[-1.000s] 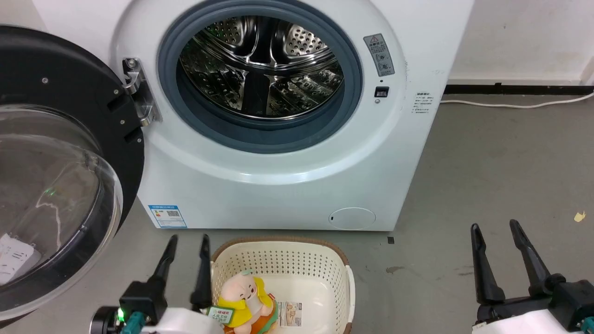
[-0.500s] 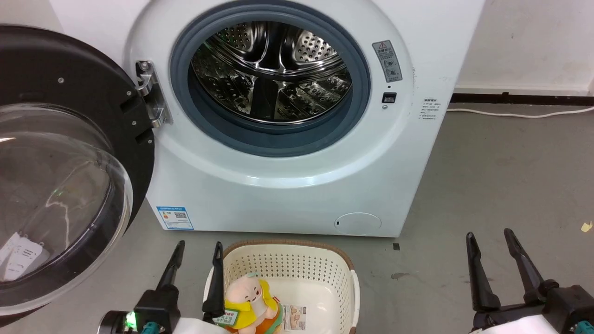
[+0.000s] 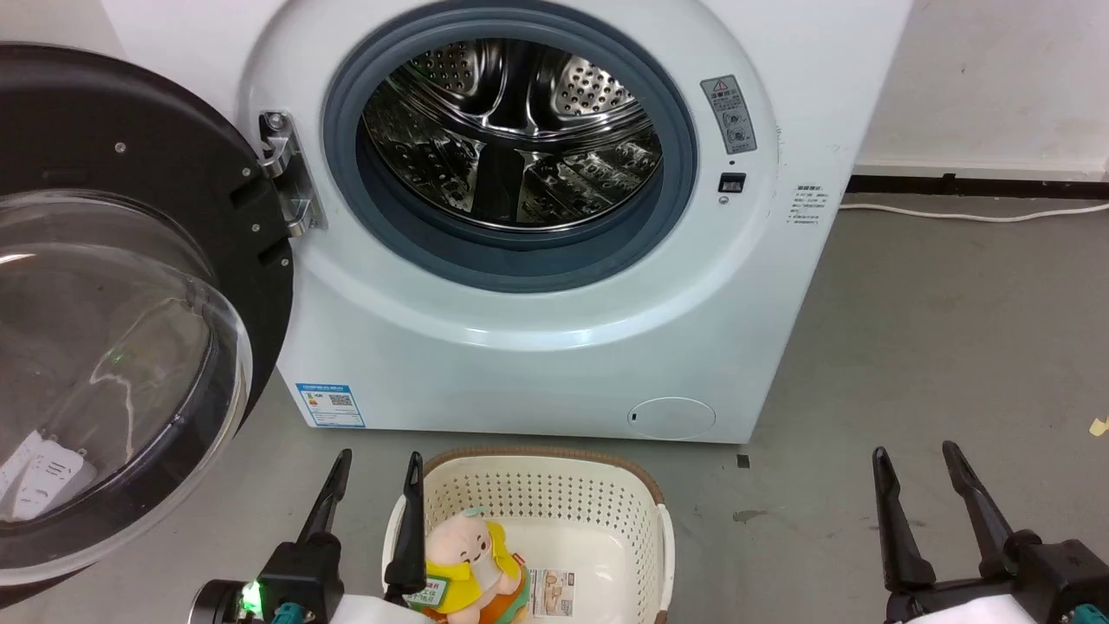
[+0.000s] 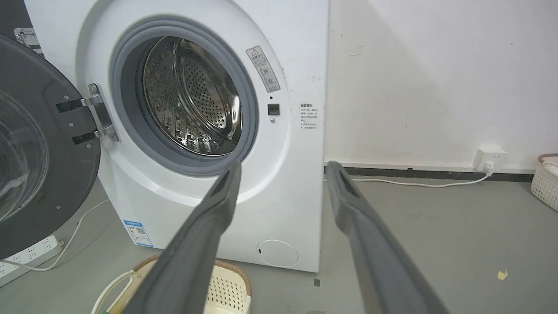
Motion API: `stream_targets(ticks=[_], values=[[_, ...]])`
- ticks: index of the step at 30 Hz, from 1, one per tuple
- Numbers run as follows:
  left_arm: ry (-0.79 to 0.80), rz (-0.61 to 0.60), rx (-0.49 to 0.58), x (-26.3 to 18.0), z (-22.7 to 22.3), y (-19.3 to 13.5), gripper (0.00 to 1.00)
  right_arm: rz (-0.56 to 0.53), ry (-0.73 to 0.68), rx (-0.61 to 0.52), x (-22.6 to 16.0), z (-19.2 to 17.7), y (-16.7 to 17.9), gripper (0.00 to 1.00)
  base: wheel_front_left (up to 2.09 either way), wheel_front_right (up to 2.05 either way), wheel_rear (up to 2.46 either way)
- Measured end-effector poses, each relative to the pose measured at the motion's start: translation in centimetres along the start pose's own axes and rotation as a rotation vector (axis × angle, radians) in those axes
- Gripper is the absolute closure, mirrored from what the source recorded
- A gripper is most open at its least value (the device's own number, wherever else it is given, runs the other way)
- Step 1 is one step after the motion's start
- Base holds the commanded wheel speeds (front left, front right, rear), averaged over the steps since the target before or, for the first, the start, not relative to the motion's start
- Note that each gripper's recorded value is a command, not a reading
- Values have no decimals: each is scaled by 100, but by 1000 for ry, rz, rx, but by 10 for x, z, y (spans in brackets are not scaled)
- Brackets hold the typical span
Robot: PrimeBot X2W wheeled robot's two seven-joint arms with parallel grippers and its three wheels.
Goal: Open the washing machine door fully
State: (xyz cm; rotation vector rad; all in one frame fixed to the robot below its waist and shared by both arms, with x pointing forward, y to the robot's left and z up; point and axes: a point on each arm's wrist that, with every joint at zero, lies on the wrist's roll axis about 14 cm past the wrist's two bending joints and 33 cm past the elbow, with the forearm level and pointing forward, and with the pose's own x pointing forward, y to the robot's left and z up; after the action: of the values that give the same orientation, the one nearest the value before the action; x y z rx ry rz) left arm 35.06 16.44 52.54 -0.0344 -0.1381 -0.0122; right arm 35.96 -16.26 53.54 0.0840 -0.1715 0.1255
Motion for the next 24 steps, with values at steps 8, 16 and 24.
stream_targets(ticks=[8, 16, 24], values=[[6, -8, -2, 1, -2, -2, 0, -10, 9, -2, -1, -3, -3, 0, 0, 0, 0], [7, -2, 4, 1, -2, 0, 0, -8, 11, -1, 0, -4, -3, 0, 0, 0, 0], [14, 13, 3, -2, -4, 5, 0, 9, 23, 5, 2, -8, 3, 0, 0, 0, 0]])
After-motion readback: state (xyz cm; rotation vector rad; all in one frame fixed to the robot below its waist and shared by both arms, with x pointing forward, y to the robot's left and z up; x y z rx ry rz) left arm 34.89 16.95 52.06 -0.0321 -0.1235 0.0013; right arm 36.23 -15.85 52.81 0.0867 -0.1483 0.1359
